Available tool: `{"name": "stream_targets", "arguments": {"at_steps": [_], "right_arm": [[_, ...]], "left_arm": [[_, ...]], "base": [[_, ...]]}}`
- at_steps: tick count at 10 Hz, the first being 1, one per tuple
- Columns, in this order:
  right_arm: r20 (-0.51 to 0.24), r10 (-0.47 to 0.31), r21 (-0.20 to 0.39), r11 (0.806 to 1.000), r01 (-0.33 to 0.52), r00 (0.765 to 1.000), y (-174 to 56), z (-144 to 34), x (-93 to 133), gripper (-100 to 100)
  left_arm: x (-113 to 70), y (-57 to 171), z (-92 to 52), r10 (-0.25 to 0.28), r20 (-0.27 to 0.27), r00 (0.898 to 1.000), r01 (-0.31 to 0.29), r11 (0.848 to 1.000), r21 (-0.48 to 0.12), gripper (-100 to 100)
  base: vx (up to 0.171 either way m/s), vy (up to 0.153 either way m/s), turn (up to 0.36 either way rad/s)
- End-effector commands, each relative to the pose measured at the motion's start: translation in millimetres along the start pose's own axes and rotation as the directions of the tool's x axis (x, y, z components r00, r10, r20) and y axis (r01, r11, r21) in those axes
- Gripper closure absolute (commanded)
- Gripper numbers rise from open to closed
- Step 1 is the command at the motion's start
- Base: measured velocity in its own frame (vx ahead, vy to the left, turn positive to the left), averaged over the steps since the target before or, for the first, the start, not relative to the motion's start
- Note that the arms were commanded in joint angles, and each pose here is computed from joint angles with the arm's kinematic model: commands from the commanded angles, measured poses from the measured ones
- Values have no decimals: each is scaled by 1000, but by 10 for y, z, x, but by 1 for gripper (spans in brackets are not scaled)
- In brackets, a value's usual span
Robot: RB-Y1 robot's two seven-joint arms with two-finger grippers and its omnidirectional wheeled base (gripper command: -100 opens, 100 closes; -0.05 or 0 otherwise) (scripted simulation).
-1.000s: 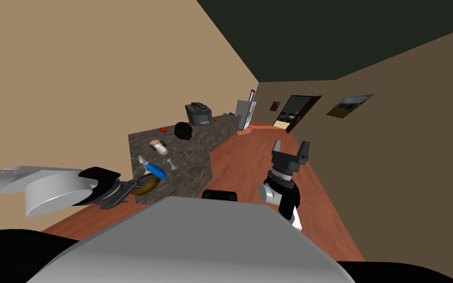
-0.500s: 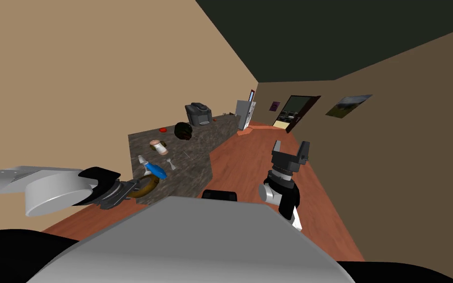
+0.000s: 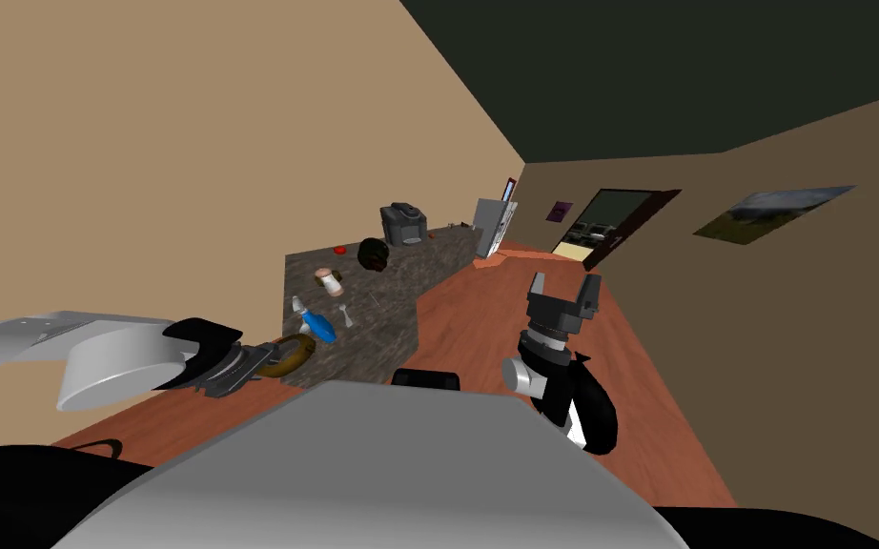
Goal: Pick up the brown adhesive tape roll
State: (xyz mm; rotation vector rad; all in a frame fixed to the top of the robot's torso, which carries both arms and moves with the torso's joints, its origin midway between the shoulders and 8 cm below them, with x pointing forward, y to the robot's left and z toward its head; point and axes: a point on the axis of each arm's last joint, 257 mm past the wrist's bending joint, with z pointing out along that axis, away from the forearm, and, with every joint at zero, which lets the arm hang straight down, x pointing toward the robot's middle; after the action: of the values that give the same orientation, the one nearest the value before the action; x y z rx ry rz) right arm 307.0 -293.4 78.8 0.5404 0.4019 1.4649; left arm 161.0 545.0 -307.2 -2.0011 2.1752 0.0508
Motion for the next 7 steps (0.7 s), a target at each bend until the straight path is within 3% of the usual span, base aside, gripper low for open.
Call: {"name": "stream_targets", "arguments": {"at_steps": [1,5,6,7], "right_arm": [[0,0,0,1000,0,1000,0,0,0,0],[0,0,0,1000,0,1000,0,0,0,0],[0,0,0,1000,0,1000,0,0,0,0],[0,0,0,1000,0,1000,0,1,1,0]], "left_arm": [[40,-60,-40,43,-3,999,-43,999,7,100],[181,-205,-147,145,-11,989,-145,989,23,100],[157,-183,-128,128,-10,992,-128,992,20,100],[163,-180,-130,130,-11,991,-130,991,20,0]], "base": [[107,0,288],[103,-13,261],[45,-17,58],[7,-3,-11]]}}
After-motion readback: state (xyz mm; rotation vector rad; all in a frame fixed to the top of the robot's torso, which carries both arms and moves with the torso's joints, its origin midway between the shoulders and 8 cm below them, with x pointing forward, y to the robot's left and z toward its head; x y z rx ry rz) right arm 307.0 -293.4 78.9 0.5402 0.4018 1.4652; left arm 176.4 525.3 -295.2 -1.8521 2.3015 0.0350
